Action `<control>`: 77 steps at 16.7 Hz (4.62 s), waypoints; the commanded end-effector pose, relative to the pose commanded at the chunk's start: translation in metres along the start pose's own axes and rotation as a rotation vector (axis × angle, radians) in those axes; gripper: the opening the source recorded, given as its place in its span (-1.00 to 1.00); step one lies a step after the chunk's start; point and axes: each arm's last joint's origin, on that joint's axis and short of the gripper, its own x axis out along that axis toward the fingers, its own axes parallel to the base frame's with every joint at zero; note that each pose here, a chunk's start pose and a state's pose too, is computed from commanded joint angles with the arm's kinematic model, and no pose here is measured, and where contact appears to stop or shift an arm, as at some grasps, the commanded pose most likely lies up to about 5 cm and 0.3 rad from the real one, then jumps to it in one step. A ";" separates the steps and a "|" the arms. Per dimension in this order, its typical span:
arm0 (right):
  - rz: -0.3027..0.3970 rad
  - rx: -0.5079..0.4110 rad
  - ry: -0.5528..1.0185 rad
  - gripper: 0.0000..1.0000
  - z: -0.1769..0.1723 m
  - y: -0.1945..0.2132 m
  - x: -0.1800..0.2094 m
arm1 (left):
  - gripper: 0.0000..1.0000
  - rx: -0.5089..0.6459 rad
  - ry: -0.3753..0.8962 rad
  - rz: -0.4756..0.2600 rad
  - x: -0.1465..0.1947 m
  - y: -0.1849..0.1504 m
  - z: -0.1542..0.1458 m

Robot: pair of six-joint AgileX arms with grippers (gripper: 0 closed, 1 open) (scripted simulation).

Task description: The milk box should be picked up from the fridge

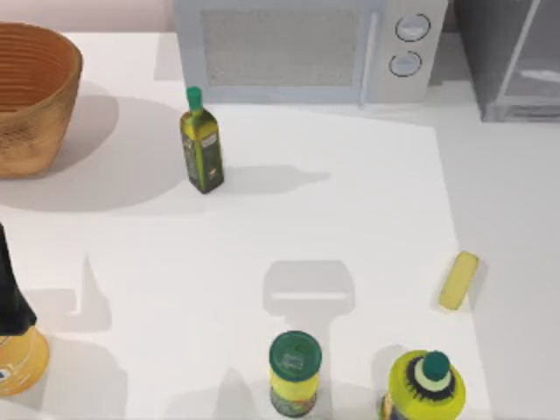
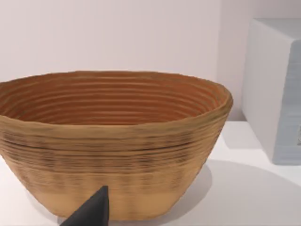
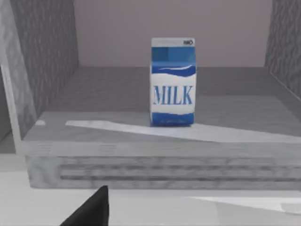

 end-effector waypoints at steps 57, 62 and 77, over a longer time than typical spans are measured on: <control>-0.013 -0.005 -0.003 -1.00 -0.038 0.011 0.271 | 1.00 0.000 0.000 0.000 0.000 0.000 0.000; -0.016 -0.004 -0.004 -1.00 -0.037 0.010 0.270 | 1.00 0.000 0.000 0.000 0.000 0.000 0.000; -0.015 -0.010 -0.037 -1.00 0.021 0.007 0.256 | 1.00 0.000 0.000 0.000 0.000 0.000 0.000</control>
